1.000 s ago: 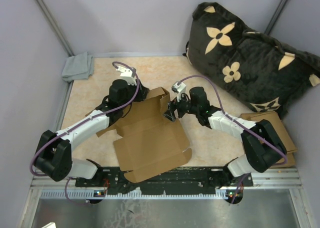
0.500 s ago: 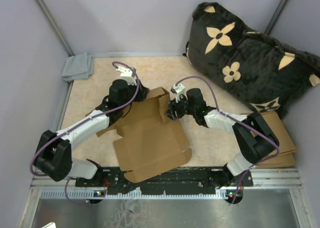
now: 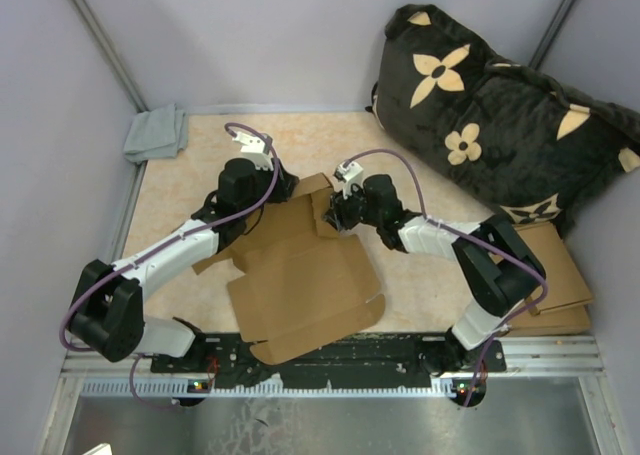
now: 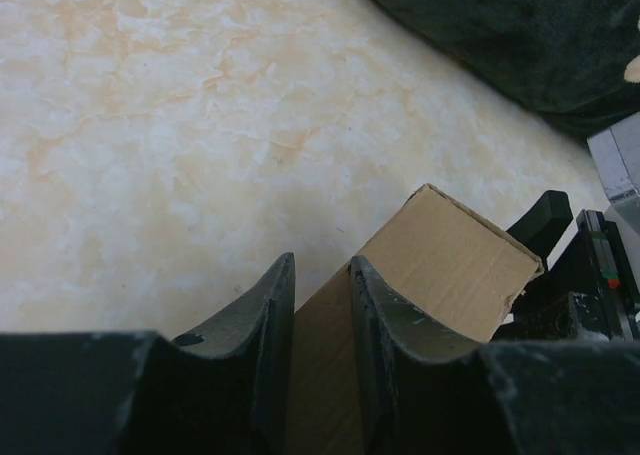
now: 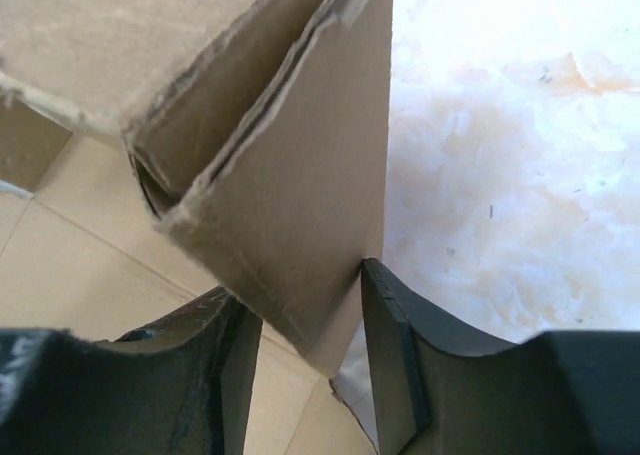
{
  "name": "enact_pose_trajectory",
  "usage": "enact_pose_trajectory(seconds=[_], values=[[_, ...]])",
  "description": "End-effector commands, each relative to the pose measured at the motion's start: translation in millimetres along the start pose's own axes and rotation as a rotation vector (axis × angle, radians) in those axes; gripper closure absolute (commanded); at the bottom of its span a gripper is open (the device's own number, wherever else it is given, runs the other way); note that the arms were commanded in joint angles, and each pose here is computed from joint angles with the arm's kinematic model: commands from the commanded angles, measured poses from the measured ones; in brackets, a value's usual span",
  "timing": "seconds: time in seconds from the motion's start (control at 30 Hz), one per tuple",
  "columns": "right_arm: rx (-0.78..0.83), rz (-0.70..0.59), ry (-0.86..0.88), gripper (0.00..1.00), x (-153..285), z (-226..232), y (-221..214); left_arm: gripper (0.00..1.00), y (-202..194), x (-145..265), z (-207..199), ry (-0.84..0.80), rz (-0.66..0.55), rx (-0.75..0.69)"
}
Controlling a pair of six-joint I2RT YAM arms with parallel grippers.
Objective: Fold the paper box
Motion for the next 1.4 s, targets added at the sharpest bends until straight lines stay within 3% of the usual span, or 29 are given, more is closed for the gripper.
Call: enact_pose_trajectory(seconds=[0.0,0.2,0.33,0.8,0.97,1.13,1.37], values=[[0.040,-0.162,-0.021,0.62,-11.5,8.1,35.4,0.66,-18.4,4.2,-2.2,-0.032,0.090,-0.001],[0.004,-0.200,-0.152,0.85,-12.4,4.1,37.9,0.66,-16.9,5.5,-3.0,-0.040,0.086,0.002],[-0.015,-0.156,-0.253,1.00,-24.5,-1.7,23.6,0.66,-15.6,6.3,-3.9,-0.050,0.083,0.006],[-0.056,-0.314,-0.667,1.00,-3.7,-9.9,-6.3,0.63,4.3,20.1,3.9,0.079,0.016,0.012],[-0.092,-0.404,-0.727,1.00,28.3,-15.9,-10.8,0.58,18.0,38.2,15.6,0.230,-0.108,0.038],[-0.154,-0.406,-0.752,1.00,55.4,-33.2,-21.9,0.56,23.4,55.0,26.7,0.337,-0.268,0.078],[-0.180,-0.417,-0.783,1.00,90.0,-40.7,-20.4,0.48,36.1,49.5,69.7,0.478,-0.315,0.159]])
Point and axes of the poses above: each gripper's point midway between its finger pads, its own x axis back along the fingers, its own z axis along the line the jaws close on, y = z × x, the point moved 10 cm from there along x, back along the fingers, and after that the axes turned 14 degrees about -x, right-handed, at the moved point
